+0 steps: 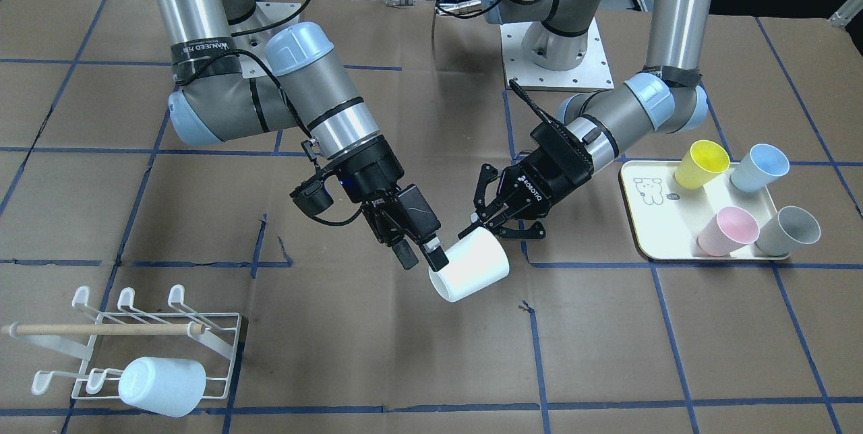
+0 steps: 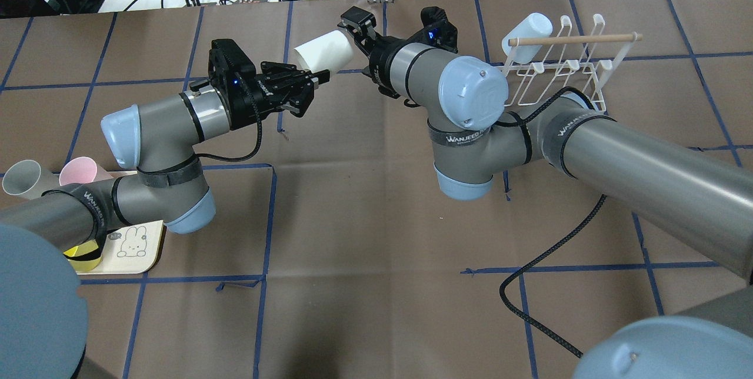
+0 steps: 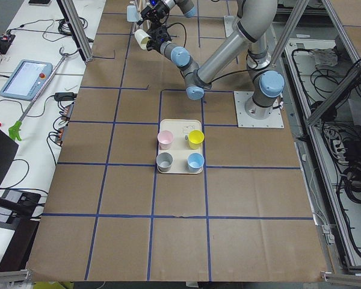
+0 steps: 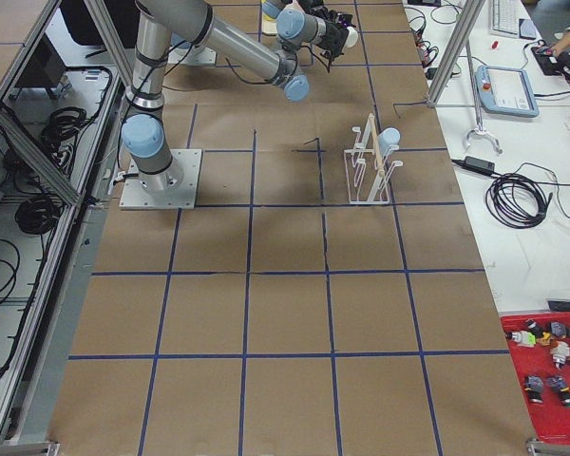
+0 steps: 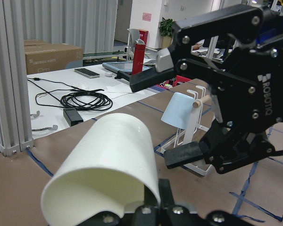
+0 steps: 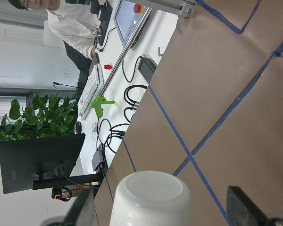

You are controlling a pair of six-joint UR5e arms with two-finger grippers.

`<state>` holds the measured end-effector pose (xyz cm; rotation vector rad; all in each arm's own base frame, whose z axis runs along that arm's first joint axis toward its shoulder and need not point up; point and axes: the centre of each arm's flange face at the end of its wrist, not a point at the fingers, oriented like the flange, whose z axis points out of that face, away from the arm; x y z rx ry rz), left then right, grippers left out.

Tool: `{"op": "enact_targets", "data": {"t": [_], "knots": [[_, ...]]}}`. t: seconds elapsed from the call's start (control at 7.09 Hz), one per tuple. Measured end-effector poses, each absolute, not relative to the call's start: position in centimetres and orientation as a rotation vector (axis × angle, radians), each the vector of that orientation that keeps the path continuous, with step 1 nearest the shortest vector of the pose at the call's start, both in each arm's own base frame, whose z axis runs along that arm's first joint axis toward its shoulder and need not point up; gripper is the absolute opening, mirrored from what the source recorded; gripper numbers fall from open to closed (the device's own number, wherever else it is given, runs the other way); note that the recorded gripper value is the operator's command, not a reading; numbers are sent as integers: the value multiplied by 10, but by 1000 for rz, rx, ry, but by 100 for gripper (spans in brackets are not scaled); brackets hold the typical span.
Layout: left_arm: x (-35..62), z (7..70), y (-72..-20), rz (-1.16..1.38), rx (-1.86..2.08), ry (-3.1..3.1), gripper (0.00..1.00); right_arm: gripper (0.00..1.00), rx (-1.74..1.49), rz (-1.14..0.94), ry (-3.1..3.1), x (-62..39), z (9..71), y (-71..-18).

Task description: Transfer IKEA cup to right arm and place on rack

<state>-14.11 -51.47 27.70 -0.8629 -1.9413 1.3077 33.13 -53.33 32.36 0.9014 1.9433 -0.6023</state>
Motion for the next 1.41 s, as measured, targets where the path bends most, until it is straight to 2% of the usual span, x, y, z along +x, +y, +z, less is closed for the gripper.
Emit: {"op": "enact_targets", "data": {"t": [1.13, 1.27, 1.41], "knots": [[-141, 276, -515, 1307, -862, -1943, 4, 99, 943, -512, 1919, 366, 309, -535], [-141, 276, -515, 1307, -862, -1943, 4, 94, 940, -512, 1917, 370, 307, -539], [-141, 276, -515, 1307, -862, -1943, 4, 77, 939, -517, 1916, 373, 307, -541]]}}
